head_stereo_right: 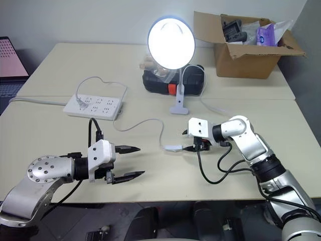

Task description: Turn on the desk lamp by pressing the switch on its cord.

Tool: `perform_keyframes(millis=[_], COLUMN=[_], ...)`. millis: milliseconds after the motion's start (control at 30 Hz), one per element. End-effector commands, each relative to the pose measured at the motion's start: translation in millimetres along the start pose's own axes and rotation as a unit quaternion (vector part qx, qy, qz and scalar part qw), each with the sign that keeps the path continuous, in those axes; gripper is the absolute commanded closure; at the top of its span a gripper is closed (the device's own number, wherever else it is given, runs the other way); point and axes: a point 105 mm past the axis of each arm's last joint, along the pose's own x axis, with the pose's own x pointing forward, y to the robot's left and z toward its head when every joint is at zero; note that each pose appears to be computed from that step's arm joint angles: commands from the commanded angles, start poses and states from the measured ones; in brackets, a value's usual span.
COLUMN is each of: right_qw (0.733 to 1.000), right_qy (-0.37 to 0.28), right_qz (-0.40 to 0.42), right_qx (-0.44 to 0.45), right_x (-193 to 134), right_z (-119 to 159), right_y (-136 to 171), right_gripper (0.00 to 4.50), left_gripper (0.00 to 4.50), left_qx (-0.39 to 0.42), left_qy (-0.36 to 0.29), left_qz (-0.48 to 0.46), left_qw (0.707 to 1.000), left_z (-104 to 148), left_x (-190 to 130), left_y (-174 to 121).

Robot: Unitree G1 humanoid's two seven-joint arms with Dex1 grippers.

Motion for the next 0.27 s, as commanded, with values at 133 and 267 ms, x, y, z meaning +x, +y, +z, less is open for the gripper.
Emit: perform_keyframes(millis=[133,267], right_qw=[0.999,0.996], right_qy=[-0.038,-0.04], right_qz=[-0.013,-0.075], right_qx=[0.021,0.031], right_x=[-65,-87], right_z=[17,13], right_y=[25,22], right_gripper=[0.97,0.97], left_gripper=[0.66,0.66], left_qx=[0.007,-0.008], left_qy=[0.024,0.03], left_qz=[0.058,0.068], left_qw=[0.998,0.997], left_z=[-1,-6], left_x=[-29,-37], left_y=[12,15])
